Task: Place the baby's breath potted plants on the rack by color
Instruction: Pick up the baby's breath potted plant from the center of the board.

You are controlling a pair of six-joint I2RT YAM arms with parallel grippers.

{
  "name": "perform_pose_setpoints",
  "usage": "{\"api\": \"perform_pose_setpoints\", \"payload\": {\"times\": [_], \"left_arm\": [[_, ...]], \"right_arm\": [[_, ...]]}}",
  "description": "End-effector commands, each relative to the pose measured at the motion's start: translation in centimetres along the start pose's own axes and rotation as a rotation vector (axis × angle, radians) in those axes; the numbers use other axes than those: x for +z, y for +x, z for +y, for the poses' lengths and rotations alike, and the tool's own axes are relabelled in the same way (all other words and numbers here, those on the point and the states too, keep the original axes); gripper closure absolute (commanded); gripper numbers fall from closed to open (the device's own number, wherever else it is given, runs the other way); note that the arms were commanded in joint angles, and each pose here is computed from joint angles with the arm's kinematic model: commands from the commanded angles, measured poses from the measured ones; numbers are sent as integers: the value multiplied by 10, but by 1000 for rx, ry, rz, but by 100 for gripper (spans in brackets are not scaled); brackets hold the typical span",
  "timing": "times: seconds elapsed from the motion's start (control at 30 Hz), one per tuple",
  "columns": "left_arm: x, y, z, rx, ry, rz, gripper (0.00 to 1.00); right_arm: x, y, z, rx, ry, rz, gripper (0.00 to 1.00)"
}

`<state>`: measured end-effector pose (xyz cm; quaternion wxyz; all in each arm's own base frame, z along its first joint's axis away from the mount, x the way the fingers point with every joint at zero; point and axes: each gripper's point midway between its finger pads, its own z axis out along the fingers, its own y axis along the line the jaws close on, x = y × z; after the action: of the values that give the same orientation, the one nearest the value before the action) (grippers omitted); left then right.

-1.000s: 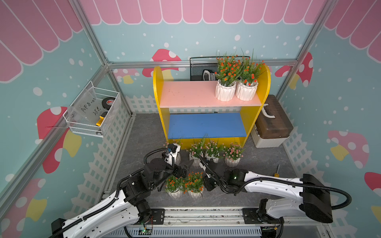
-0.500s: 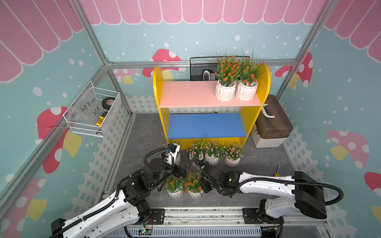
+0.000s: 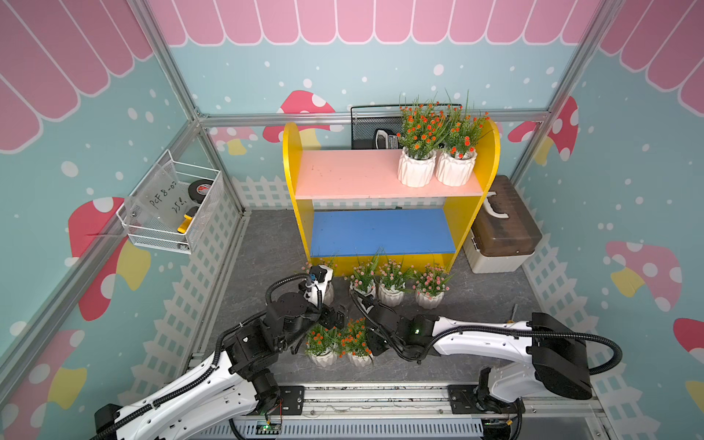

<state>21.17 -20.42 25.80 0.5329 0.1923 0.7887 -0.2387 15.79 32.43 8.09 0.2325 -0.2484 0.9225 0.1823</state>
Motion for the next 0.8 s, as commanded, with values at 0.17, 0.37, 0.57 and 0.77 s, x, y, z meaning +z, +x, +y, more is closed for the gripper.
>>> {"api": "perform_pose_setpoints", "payload": {"times": [0.17,0.37,0.57,0.77], "left_arm": [[-1,1,2,-11,-8,-4,2],[1,-1,-1,-11,5,-8,2],[6,-2,-9,-4,39,-7,2],[14,-1,-15,5,63,6,2]], "right_arm": [[-17,-1,-31,-31,157,-2,91],[-34,-2,-59,-11,223,-21,93],[-46,3,-86,45,238,-47,94],[-58,5,-105,101,216,-74,95]]}}
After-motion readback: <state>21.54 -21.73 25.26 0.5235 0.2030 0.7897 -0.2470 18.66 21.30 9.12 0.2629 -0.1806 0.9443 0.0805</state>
